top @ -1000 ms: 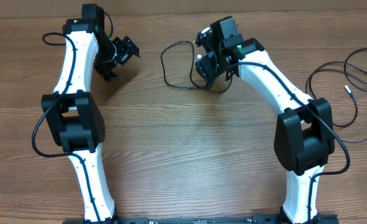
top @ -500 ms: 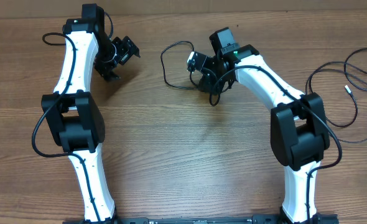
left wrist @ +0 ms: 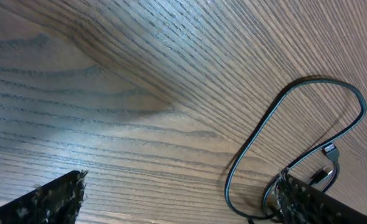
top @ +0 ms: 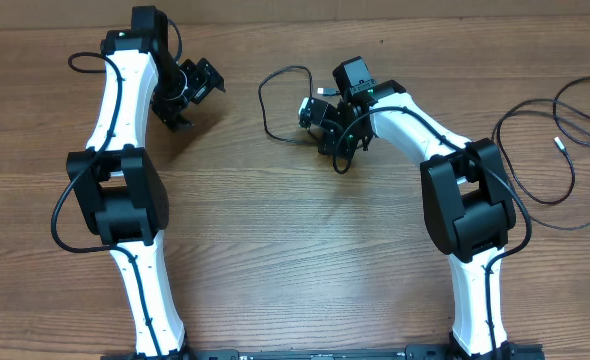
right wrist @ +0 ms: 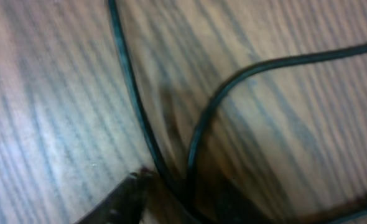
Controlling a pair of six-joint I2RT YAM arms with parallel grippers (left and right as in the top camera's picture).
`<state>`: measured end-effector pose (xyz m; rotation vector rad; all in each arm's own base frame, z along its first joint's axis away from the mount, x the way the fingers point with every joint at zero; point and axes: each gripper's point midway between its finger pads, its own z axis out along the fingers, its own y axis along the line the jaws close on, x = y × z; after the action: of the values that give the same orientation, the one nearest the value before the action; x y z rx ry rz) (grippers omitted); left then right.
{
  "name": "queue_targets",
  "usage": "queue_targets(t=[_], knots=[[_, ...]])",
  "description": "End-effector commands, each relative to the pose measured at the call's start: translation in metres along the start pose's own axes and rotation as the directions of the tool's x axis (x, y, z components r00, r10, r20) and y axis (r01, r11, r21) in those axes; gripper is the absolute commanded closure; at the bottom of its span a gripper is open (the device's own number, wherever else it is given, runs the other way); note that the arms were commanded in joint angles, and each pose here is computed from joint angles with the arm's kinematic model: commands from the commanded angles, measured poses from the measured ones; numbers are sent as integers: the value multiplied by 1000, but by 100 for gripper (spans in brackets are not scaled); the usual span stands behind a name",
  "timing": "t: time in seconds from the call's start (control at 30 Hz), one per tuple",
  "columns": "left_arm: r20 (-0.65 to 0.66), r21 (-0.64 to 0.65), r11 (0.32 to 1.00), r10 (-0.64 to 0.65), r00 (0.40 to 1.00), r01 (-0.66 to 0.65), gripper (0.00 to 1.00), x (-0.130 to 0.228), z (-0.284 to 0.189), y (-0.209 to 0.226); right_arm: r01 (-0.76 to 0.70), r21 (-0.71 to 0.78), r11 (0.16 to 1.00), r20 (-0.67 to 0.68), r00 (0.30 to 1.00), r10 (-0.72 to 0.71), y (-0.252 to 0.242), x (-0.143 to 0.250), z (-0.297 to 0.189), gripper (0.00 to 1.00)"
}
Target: Untangle cables
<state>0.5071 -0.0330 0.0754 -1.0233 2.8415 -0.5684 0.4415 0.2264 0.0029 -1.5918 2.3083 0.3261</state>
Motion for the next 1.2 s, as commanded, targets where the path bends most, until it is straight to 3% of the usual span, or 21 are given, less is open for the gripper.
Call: queue_targets(t=[0.0,0.1,0.37,0.5,0.8,1.03,1.17], knots=[[3,-2,1000,24,1000,-24,0,1,-2,0,-20,-43,999,-55,998,18,10,16,10,67],[2,-2,1000,24,1000,-24,1,1,-2,0,-41,-83,996,-97,995,33,21,25,8,73],[3,-2,1000,24,1000,-24,1,1,-2,0,-75,-140,987,-153,987,54,36,38,5,75],[3,-2,1000,24,1000,-24,0,1,-2,0,-78,-171,982,-118,991,58,41,32,5,61],[3,-2,1000,24,1000,-24,1,1,-2,0,-55,-244,968,32,997,65,50,2,4,57],[3,-2,1000,24,1000,-24,1,1,-2,0,-29,-221,975,61,997,44,46,-7,6,24],[3,-2,1000,24,1000,-24,0,1,-2,0,-44,-163,986,125,990,65,32,-26,9,17]])
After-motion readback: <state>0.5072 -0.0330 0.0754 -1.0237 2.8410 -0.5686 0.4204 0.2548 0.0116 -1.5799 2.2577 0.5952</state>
